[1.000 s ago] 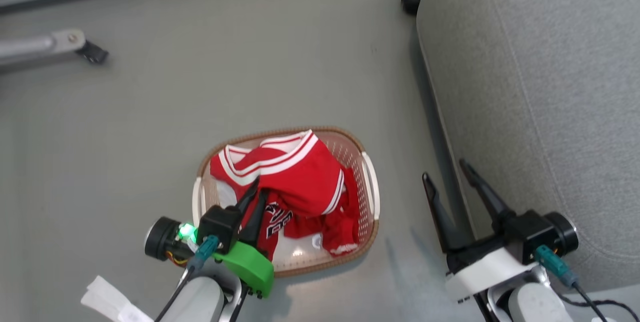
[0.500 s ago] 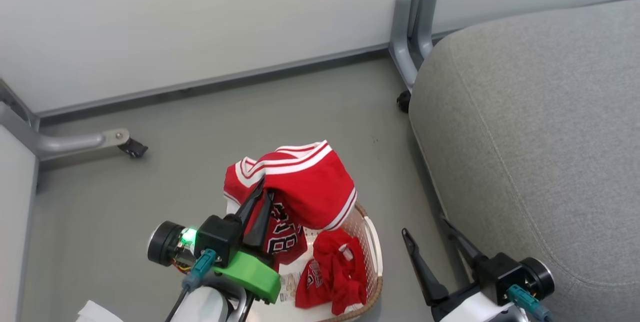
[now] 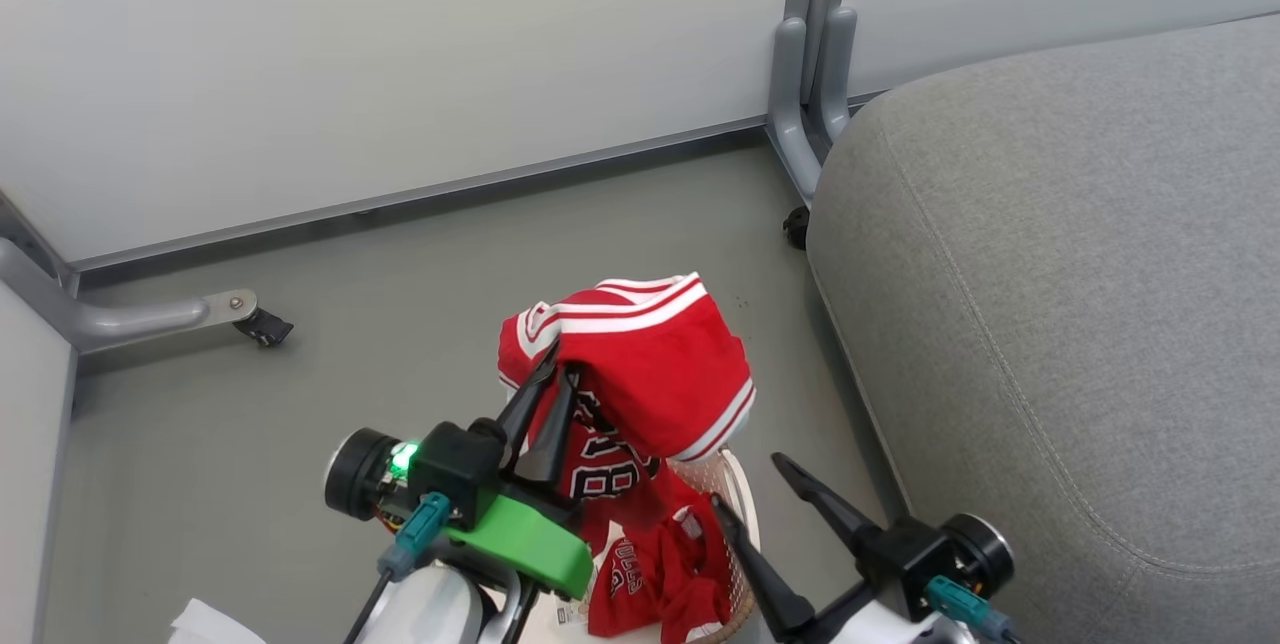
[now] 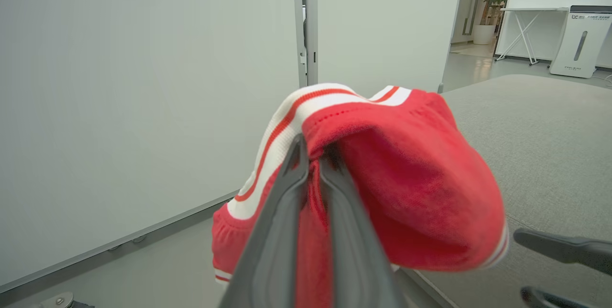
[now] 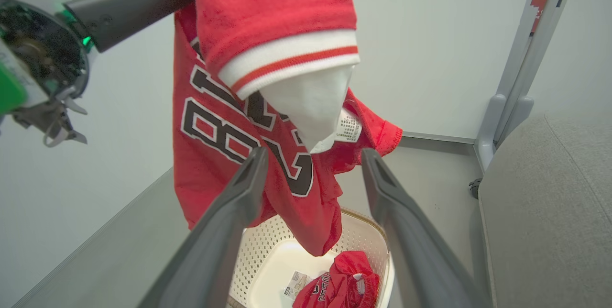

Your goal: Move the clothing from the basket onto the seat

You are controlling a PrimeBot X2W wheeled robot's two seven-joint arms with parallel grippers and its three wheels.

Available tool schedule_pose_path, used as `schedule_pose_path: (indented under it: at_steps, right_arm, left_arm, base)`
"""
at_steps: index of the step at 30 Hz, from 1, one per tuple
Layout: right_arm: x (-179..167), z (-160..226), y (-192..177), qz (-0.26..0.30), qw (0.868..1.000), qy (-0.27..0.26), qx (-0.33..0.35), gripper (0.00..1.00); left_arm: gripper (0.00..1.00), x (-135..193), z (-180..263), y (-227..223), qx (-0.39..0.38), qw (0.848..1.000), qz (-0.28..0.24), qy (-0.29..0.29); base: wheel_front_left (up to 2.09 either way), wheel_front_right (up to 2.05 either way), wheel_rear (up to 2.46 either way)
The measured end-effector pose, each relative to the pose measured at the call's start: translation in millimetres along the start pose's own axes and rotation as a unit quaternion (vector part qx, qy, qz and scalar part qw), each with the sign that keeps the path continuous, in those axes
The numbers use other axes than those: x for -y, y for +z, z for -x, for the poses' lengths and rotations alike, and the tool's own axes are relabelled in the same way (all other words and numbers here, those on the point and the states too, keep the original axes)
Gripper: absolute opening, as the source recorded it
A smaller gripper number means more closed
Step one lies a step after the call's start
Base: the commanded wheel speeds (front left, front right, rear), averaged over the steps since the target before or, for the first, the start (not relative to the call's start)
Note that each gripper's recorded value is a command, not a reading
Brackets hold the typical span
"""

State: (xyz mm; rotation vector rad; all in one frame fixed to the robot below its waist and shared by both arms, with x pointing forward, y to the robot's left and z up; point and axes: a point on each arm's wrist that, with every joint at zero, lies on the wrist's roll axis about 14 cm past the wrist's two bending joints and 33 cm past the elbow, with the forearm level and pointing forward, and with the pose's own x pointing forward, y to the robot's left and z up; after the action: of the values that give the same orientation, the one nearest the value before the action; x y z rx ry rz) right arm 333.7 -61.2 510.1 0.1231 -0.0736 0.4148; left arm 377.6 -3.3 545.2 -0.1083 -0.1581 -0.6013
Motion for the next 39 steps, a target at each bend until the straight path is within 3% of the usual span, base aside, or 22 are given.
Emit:
schedule_pose_path:
  at_steps: [9,23,24,25,26,39]
  right_arm:
    - [-30.7,-23.1,0.7,-0.016,0.998,0.063,-0.003,1.00]
    - [-21.3,-38.0,-14.4,-0.014,0.997,0.062,-0.033,1.00]
    - [-21.0,-37.7,-16.0,-0.014,0.997,0.062,-0.036,0.86]
    - [-21.0,-37.7,-17.1,-0.014,0.997,0.062,-0.037,0.35]
    - [-21.8,-37.9,-17.7,-0.013,0.997,0.064,-0.039,0.00]
    - [-30.1,-34.2,-28.0,-0.002,0.995,0.079,-0.056,0.00]
  left_arm:
    - [0.00,26.9,-7.5,4.6,0.006,0.999,0.022,-0.035]
    - [0.00,67.6,-8.8,20.5,0.008,0.996,0.046,-0.078]
    - [0.00,68.1,-8.8,21.3,0.009,0.996,0.046,-0.078]
    - [0.00,68.9,-8.8,22.0,0.010,0.996,0.046,-0.079]
    - [0.00,69.2,-8.7,22.2,0.009,0.996,0.046,-0.079]
    - [0.00,51.5,-9.0,11.7,-0.006,0.998,0.041,-0.039]
  base:
    - [0.00,0.00,0.00]
    - [0.00,0.00,0.00]
    - [0.00,0.00,0.00]
    - [0.00,0.00,0.00]
    - [0.00,0.00,0.00]
    - [0.00,0.00,0.00]
